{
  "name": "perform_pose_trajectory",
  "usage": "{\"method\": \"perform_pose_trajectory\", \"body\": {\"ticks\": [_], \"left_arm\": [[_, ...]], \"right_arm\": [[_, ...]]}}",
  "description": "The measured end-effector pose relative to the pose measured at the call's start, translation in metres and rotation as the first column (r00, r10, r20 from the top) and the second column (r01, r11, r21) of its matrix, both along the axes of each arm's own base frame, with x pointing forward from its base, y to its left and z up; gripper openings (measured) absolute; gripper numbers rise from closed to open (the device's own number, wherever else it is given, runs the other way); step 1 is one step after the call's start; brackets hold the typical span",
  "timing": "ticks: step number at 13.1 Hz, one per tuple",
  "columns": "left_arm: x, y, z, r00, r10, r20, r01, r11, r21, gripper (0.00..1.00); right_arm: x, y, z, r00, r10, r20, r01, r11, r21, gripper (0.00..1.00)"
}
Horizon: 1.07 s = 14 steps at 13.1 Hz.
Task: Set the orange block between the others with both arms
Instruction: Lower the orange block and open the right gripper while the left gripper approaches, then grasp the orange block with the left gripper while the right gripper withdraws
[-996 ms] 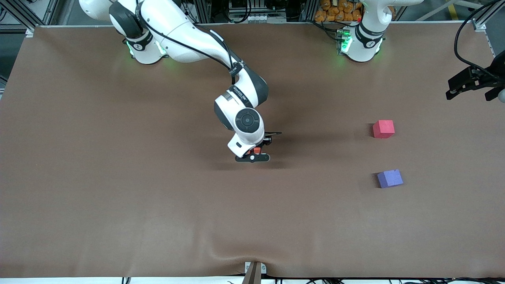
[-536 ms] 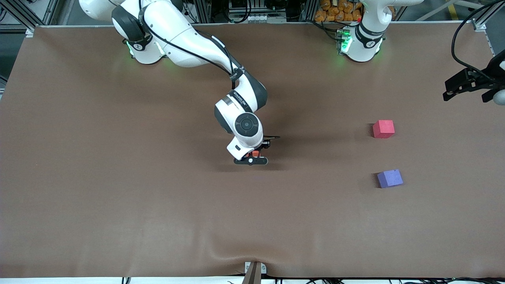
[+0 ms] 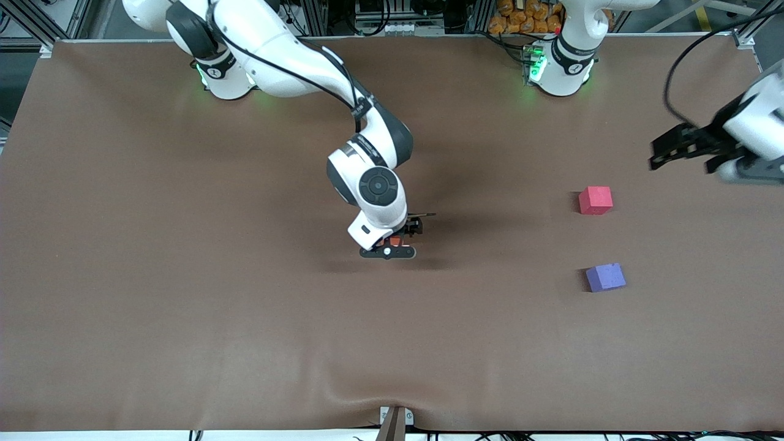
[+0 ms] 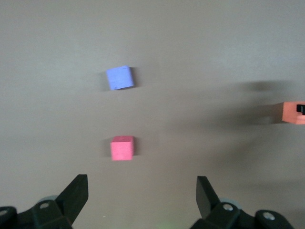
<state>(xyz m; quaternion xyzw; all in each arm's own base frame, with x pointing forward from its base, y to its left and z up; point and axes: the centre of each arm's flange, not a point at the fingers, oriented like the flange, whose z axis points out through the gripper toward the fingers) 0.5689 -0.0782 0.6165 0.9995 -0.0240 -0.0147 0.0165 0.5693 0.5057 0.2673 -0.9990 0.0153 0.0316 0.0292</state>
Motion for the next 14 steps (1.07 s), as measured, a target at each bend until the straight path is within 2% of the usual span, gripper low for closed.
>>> {"method": "perform_pose_trajectory", "body": {"ticks": [2,6,8,11,14], "left_arm": [[0.007,-0.049,-0.019,0.999,0.039,-0.002,-0.038,0.999,0.003,1.0],[0.011,-0.166,-0.062,0.992,0.123,-0.016,-0.123,0.992,0.018,1.0],[0.011,-0.23,-0.09,0.987,0.163,0.002,-0.163,0.987,0.011,1.0],[0.005,-0.31,-0.14,0.989,0.143,0.034,-0.142,0.99,-0.012,1.0],[-0.004,-0.36,-0.194,0.995,0.085,0.046,-0.084,0.996,-0.018,1.0]], "right_arm": [[0.014,-0.023,0.052,1.0,-0.029,-0.003,0.029,1.0,0.005,1.0],[0.046,-0.107,0.13,0.996,-0.076,-0.056,0.075,0.997,-0.022,1.0],[0.066,-0.164,0.145,0.991,-0.094,-0.096,0.09,0.995,-0.044,1.0],[0.091,-0.256,0.16,0.983,-0.107,-0.152,0.098,0.993,-0.07,1.0],[0.102,-0.335,0.171,0.986,-0.073,-0.149,0.051,0.988,-0.146,1.0]]}}
